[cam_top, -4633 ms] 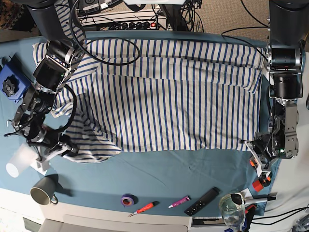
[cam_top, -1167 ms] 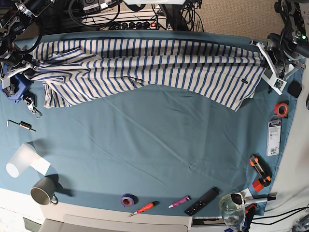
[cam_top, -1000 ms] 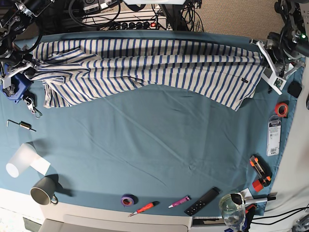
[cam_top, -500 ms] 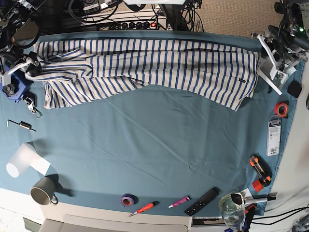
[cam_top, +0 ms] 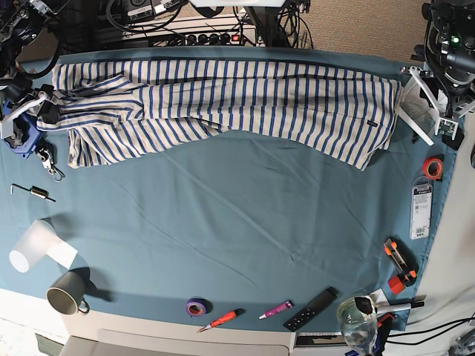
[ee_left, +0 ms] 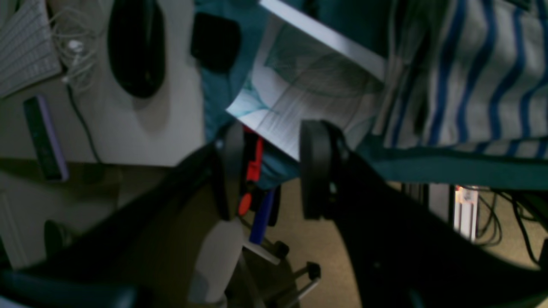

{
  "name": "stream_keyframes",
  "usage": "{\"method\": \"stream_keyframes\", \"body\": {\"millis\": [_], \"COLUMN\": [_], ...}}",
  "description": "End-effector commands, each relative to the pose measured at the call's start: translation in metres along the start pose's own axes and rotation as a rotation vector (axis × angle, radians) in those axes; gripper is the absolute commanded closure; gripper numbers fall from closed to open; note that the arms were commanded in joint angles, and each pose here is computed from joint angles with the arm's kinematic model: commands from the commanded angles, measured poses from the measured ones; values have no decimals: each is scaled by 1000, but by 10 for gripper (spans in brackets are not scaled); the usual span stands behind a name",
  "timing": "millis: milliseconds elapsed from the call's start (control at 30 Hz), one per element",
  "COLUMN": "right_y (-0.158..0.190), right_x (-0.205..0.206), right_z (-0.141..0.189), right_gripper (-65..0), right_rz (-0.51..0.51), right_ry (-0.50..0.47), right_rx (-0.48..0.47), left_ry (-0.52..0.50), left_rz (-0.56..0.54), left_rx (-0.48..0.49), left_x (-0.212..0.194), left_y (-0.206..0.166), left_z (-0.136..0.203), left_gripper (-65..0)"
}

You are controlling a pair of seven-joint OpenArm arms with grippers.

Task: Fold the T-shirt properly
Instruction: 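Lay the folded hem down along the collar edge and release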

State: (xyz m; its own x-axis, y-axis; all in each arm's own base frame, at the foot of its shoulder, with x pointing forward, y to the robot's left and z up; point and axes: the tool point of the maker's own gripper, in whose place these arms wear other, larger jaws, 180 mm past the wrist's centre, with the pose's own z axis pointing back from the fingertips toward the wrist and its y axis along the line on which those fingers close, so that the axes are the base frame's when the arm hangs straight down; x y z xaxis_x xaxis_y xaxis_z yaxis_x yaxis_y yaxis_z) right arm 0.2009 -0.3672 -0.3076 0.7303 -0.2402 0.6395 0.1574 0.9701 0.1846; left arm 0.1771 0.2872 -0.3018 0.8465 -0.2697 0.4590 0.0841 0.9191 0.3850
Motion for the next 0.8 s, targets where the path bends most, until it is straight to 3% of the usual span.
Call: {"method": "stream_keyframes", "body": {"millis": [0,333,433,633,767], "right_y": [-3,-20,-16,11,7], "right_x": [9,-38,-31,5,10], "right_z": [7,17,20,37,39], "right_gripper": [-232,-232,-232,-232,-232], "right_rz": [36,53,67,212,231], "right_ry": [-25,122,104,4,-1], "right_rx": [-12,-75,-82,-94,-149], "left_ry": [-25,-33,-34,-108,-151], "left_rz": [-12,-12,-12,2,-14], "left_rx": [35,35,34,-8,46], "left_x": [6,8,8,22,31], "left_y": [9,8,8,1,11], "left_z": [4,4,4,5,6], "left_gripper": [-235,-235,-235,-235,-235]}}
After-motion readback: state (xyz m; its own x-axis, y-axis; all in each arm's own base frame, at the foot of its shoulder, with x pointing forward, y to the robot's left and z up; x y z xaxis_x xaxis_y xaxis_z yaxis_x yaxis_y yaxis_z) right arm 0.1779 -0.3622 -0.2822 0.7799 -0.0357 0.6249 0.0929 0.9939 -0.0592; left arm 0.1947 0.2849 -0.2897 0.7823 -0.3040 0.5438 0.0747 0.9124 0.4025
